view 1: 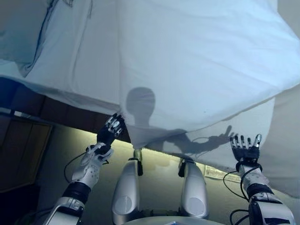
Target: Make the bed neatly
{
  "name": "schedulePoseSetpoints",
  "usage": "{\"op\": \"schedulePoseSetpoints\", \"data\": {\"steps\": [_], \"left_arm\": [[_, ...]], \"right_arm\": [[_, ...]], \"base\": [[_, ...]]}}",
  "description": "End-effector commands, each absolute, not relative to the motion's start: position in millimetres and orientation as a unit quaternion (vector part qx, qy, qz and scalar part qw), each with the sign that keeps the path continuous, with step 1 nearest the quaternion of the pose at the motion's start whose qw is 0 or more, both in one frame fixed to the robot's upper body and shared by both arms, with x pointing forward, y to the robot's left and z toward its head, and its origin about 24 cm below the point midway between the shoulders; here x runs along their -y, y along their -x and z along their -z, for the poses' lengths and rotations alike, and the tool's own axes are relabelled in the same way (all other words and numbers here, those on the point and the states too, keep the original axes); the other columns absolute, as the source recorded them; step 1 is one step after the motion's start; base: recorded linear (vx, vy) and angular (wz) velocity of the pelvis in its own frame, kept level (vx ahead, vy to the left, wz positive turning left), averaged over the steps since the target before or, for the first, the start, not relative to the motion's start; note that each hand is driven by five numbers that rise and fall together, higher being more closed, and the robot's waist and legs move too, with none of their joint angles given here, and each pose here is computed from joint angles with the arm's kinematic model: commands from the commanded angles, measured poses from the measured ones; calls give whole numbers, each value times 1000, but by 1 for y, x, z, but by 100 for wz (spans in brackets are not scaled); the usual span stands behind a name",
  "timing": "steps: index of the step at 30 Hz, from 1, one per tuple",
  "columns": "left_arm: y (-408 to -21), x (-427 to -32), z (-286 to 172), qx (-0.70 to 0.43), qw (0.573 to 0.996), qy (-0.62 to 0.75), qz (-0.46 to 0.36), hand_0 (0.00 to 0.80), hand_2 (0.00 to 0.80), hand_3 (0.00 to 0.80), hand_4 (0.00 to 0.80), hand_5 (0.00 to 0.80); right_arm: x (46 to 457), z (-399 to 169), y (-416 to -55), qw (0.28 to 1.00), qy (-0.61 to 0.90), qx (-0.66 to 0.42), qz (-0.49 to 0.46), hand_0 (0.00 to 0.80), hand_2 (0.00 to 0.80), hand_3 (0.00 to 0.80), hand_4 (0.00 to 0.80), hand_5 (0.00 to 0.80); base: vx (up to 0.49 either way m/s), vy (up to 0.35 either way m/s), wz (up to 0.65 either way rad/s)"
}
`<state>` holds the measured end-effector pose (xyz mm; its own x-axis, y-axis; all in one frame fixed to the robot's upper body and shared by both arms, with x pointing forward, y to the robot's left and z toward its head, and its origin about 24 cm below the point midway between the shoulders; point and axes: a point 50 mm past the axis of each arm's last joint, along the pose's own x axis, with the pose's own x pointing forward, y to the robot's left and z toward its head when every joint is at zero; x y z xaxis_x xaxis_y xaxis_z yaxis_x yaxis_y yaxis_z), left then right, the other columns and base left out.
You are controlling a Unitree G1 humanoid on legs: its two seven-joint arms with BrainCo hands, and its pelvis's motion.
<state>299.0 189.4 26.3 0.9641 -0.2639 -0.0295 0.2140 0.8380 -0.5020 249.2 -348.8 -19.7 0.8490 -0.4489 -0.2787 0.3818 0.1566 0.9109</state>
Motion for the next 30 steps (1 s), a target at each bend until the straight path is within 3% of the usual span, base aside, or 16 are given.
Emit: {"op": "schedulePoseSetpoints", "data": {"steps": [1,10,17,30], "left_arm": [[-303,-179,-55,13,953,257,161,0,0,0,0,0],[-306,-203,-94,66,951,252,166,0,0,0,0,0],[-298,-212,-100,71,949,257,168,0,0,0,0,0],[-296,-228,-119,83,949,246,177,0,0,0,0,0]], "right_arm": [[379,-4,-246,736,-603,119,284,0,0,0,0,0],[404,-38,-251,732,-614,176,237,0,0,0,0,0],[411,-60,-258,729,-628,196,188,0,0,0,0,0],[429,-96,-263,735,-616,216,181,0,0,0,0,0]], "base": [[-17,-59,36],[-9,-61,11],[31,-60,2],[39,-81,10]]}}
